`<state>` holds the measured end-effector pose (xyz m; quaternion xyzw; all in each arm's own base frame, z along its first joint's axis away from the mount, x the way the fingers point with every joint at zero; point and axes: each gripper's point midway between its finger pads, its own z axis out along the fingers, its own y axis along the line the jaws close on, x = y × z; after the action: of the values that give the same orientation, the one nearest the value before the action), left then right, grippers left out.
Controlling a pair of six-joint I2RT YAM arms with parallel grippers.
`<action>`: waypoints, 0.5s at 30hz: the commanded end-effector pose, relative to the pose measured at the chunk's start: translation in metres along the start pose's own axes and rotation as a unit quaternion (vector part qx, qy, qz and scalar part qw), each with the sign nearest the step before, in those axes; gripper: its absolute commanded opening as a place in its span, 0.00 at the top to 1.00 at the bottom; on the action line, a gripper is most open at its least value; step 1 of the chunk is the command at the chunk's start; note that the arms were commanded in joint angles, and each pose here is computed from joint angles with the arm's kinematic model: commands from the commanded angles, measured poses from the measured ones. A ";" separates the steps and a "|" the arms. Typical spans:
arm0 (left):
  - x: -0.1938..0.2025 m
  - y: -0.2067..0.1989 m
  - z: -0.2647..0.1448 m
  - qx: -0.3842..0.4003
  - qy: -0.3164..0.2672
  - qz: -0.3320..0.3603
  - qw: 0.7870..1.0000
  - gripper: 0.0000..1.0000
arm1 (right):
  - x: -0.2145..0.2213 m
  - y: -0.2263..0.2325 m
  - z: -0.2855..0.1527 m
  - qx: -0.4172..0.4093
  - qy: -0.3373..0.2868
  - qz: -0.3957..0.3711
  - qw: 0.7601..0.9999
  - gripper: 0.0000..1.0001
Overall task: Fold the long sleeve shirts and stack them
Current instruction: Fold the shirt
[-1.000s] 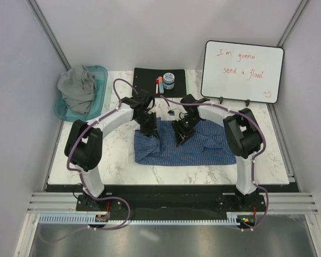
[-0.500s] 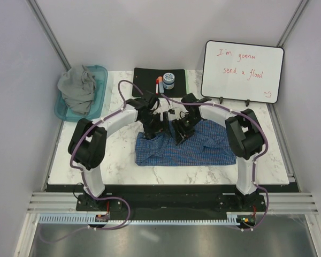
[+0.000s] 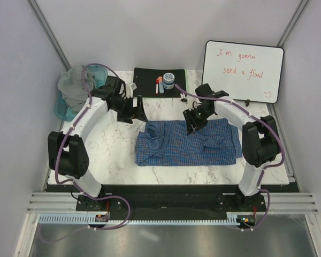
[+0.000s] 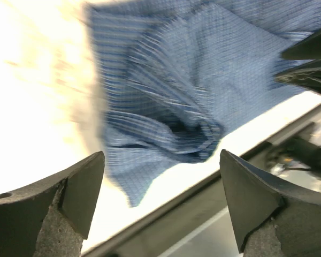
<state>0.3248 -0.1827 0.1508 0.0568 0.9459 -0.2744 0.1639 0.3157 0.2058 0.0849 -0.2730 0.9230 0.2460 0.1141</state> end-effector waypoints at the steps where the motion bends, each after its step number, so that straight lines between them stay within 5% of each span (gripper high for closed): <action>1: -0.032 0.000 -0.021 0.027 -0.031 0.190 0.981 0.09 | 0.020 -0.024 0.006 0.064 0.034 -0.002 0.997 0.55; 8: -0.054 0.021 -0.052 0.024 -0.080 0.169 0.982 0.12 | 0.028 -0.031 0.059 0.081 0.089 -0.026 0.992 0.57; 15: -0.046 0.071 -0.093 0.025 -0.127 0.100 0.986 0.13 | -0.021 0.026 0.117 0.095 0.097 -0.230 0.964 0.56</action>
<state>0.3659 -0.1041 0.1849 0.1289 0.9164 -0.2679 0.2679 0.3153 0.2328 0.0196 -0.3591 0.9229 0.1254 0.0601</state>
